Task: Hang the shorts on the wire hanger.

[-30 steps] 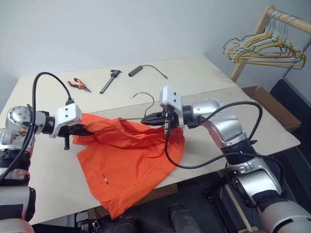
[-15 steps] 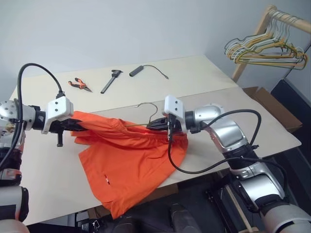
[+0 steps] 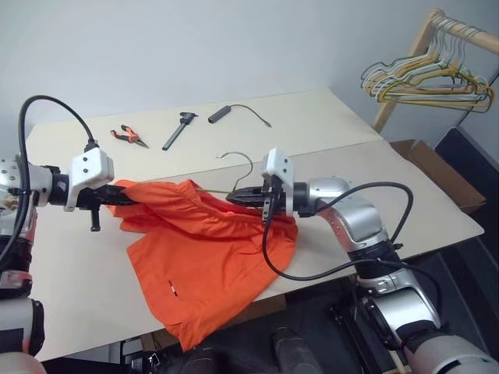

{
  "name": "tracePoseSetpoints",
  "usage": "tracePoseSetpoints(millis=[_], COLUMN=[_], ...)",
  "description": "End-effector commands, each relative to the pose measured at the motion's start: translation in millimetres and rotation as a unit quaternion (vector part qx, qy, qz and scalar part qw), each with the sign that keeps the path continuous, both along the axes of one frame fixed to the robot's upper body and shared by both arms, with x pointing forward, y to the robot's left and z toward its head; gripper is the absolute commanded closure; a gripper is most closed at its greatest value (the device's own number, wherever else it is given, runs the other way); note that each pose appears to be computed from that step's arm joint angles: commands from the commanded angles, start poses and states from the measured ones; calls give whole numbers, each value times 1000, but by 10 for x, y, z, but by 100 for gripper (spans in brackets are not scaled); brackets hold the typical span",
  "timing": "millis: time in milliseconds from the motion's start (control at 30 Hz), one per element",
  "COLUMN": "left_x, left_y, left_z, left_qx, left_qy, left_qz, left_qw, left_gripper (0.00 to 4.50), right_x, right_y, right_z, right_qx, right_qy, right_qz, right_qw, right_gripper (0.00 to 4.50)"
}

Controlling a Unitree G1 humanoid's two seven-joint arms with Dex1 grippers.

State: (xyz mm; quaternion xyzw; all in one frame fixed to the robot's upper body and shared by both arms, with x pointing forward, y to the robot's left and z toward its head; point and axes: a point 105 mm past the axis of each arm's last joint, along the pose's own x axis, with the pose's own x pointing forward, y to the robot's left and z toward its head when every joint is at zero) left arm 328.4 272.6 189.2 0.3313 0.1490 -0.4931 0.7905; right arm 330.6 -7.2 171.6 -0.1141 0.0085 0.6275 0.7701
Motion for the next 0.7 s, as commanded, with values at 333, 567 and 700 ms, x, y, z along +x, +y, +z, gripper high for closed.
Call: tracePoseSetpoints(millis=[333,567,700], left_x=[-17,-55,-36], left_y=[67,43,-23], left_z=[244,143,18], left_qx=[-11,-7,3], left_qy=[-42,-31,-22], left_qz=[15,9,8], left_qw=[999,999,1000], left_gripper=[446,446,446], right_x=[96,104,2], right_y=[-246,-298,-260], right_z=[-25,173,343], right_qx=[-40,-41,-45], right_qy=[-46,-66,-77], right_qz=[-15,-3,33], right_qw=[998,997,996], right_gripper=[450,450,450])
